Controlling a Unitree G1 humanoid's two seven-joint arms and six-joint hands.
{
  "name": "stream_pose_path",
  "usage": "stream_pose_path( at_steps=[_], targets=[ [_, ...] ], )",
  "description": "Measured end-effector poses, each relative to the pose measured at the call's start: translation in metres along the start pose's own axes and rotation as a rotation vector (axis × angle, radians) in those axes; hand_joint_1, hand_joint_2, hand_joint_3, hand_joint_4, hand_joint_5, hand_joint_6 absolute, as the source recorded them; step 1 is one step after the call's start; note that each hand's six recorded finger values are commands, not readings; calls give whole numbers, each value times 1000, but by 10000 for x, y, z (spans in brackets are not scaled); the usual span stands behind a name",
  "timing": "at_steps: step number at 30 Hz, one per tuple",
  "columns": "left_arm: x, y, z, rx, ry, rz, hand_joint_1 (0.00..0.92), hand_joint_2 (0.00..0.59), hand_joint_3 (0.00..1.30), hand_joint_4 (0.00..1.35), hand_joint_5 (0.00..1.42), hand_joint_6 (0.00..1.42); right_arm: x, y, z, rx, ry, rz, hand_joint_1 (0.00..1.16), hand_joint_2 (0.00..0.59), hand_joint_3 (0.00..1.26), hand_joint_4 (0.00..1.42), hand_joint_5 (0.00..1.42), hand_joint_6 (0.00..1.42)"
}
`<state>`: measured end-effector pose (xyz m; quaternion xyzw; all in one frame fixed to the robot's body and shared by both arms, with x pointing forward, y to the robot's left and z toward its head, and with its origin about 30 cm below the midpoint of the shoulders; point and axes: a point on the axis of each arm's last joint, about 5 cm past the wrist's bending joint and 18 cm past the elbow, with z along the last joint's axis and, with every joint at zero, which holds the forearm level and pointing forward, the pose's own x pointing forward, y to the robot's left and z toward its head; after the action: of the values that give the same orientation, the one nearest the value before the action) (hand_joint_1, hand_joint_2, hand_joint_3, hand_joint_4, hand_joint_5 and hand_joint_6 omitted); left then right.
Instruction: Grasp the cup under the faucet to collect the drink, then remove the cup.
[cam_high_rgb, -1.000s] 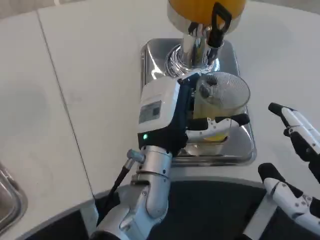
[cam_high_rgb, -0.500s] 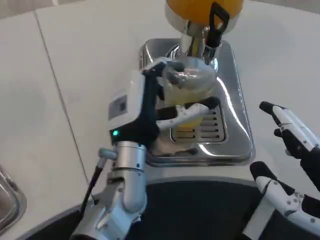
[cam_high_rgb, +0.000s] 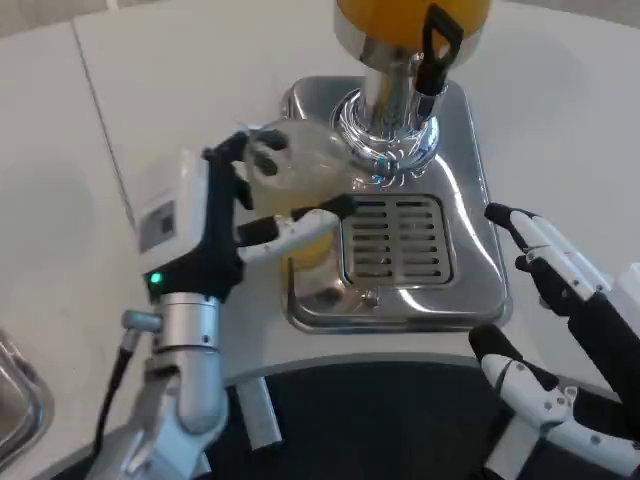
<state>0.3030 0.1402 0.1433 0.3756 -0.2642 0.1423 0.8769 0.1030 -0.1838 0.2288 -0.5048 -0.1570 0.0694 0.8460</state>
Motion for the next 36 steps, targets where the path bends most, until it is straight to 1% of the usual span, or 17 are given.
stream_pose_path(
  at_steps=[6, 12, 15, 17, 18, 19, 21, 23, 24, 26, 29, 33, 36],
  targets=[
    [14, 247, -172, 26, 39, 61, 759, 0, 1094, 1193, 1401, 1424, 4, 6, -5, 1, 2, -1, 199, 488, 24, 0, 156, 299],
    [-32, 375, -251, 24, 67, 75, 765, 0, 1094, 1193, 1401, 1424, 11, 19, 2, 4, -3, 4, 208, 482, 24, 0, 148, 279],
    [-53, 481, -280, 23, 66, 83, 766, 0, 1094, 1193, 1401, 1424, 20, 11, 4, -3, -8, 0, 217, 488, 24, 0, 123, 241],
    [-64, 585, -295, 21, 60, 92, 768, 0, 1094, 1181, 1401, 1424, 29, 0, 5, -17, -13, -2, 222, 491, 24, 0, 110, 221],
    [-72, 609, -299, 16, 60, 97, 769, 0, 1093, 1180, 1401, 1424, 31, -3, 5, -20, -14, -3, 224, 492, 24, 0, 76, 196],
    [-94, 669, -303, 10, 58, 106, 771, 0, 1093, 1180, 1401, 1424, 35, -12, 5, -36, -16, -2, 226, 492, 24, 0, 48, 164],
    [-137, 747, -307, 7, 50, 109, 774, 0, 1091, 1167, 1401, 1424, 39, -26, 2, -67, -17, 9, 228, 492, 18, 0, 10, 113],
    [-175, 789, -308, 2, 50, 107, 775, 0, 1091, 1166, 1401, 1424, 47, -36, 3, -85, -19, 24, 225, 495, 15, 0, 0, 102],
    [-212, 821, -300, -8, 48, 101, 775, 0, 1091, 1166, 1400, 1424, 56, -47, 1, -100, -20, 42, 223, 496, 15, 0, 0, 100],
    [-282, 863, -275, -15, 29, 84, 775, 0, 1091, 1166, 1400, 1424, 67, -58, -7, -124, -18, 63, 221, 497, 15, 0, 0, 99],
    [-334, 930, -236, -21, 6, 73, 776, 0, 1091, 1162, 1411, 1424, 72, -69, -13, -155, -25, 71, 215, 498, 14, 0, 0, 84],
    [-411, 1002, -158, -42, -35, 67, 776, 0, 1091, 1163, 1414, 1424, 70, -72, -16, -189, -48, 84, 212, 499, 14, 0, 0, 82],
    [-481, 1036, -120, -67, -42, 65, 776, 0, 1091, 1163, 1414, 1424, 62, -66, -20, -206, -58, 86, 211, 499, 14, 0, 0, 81]
  ],
)
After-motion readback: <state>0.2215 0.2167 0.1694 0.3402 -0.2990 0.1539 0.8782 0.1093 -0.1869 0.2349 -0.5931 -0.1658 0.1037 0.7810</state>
